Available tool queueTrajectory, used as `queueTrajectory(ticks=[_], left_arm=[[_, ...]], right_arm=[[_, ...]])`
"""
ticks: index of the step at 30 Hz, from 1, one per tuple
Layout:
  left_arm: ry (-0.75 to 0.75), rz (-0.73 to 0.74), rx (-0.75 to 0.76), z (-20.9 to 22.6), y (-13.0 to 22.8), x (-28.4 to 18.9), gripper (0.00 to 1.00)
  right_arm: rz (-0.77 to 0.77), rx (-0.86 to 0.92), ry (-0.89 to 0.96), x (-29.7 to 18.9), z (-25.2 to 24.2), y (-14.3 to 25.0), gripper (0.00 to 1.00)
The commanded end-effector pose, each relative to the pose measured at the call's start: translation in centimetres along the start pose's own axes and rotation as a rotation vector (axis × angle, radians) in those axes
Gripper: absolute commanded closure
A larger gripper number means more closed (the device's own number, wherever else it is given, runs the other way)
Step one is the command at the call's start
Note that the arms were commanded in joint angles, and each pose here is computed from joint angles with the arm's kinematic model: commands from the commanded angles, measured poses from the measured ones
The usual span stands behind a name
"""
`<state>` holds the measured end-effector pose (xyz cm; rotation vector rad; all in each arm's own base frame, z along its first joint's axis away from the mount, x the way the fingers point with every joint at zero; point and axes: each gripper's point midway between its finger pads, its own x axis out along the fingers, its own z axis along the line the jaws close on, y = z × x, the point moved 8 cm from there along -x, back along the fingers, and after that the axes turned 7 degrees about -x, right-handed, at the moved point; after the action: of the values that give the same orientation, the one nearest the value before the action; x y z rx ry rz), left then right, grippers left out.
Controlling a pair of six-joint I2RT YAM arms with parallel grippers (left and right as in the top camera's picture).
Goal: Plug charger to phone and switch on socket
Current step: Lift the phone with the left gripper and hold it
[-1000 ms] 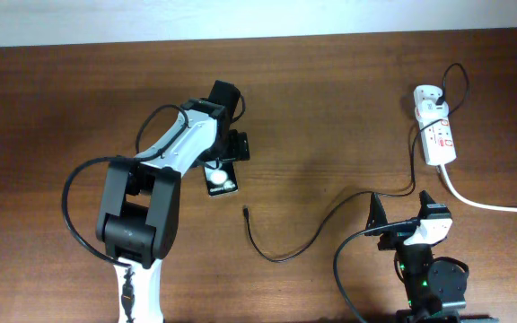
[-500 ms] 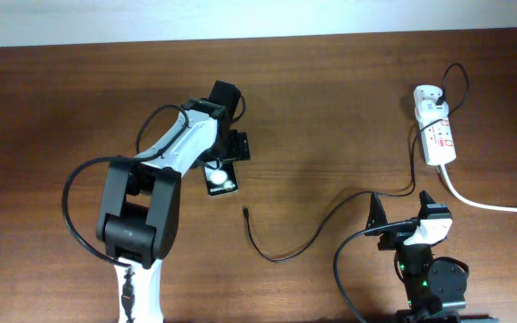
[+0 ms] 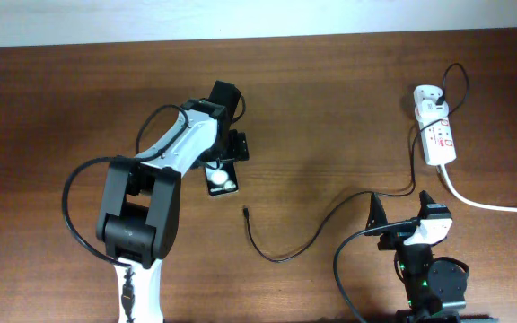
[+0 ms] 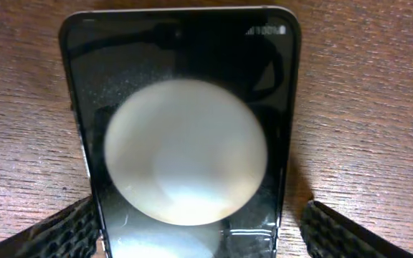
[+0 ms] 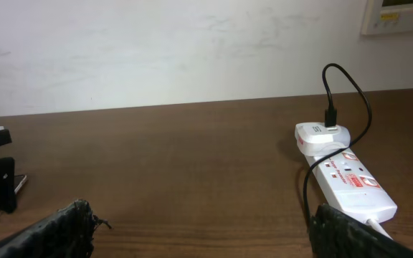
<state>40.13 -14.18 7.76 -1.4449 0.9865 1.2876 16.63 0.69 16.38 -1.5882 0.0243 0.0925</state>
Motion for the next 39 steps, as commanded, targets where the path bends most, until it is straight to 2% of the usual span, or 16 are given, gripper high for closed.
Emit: queueTrajectory(ticks=[1,2,3,4,5,8,9,13,16,25,39], left_arm=[[-0.049,0.125,0.003,0.5,2.3,4.1,0.14],[-0.033,0.128,0.003,0.3,2.3,4.1,0.16],[-0.015,0.129,0.012,0.0,2.3,4.1,0.24],[-0.012,0.131,0.017,-0.1,2.3,4.1,0.28],[-0.012,0.131,0.022,-0.3,2.5,4.1,0.27],[-0.013,0.132,0.03,-0.5,2.7,4.1,0.11],[-0.015,0.135,0.03,-0.5,2.7,4.1,0.1],[-0.016,0.137,0.03,-0.5,2.8,4.1,0.2],[-0.014,0.138,0.05,-0.5,2.8,4.1,0.23],[-0.02,0.149,0.077,-0.7,2.1,2.4,0.19],[0.002,0.016,0.074,-0.7,0.7,-2.8,0.25]], right_arm=[[0.004,0.003,0.0,0.0,0.1,0.2,0.01],[0.004,0.003,0.0,0.0,0.1,0.2,0.01],[0.004,0.003,0.0,0.0,0.1,0.2,0.01],[0.004,0.003,0.0,0.0,0.1,0.2,0.01],[0.004,0.003,0.0,0.0,0.1,0.2,0.01],[0.004,0.003,0.0,0.0,0.1,0.2,0.01],[0.004,0.003,0.0,0.0,0.1,0.2,0.01],[0.004,0.003,0.0,0.0,0.1,0.2,0.01],[0.004,0.003,0.0,0.0,0.1,0.2,0.01],[0.004,0.003,0.0,0.0,0.1,0.2,0.01],[0.004,0.003,0.0,0.0,0.1,0.2,0.01]])
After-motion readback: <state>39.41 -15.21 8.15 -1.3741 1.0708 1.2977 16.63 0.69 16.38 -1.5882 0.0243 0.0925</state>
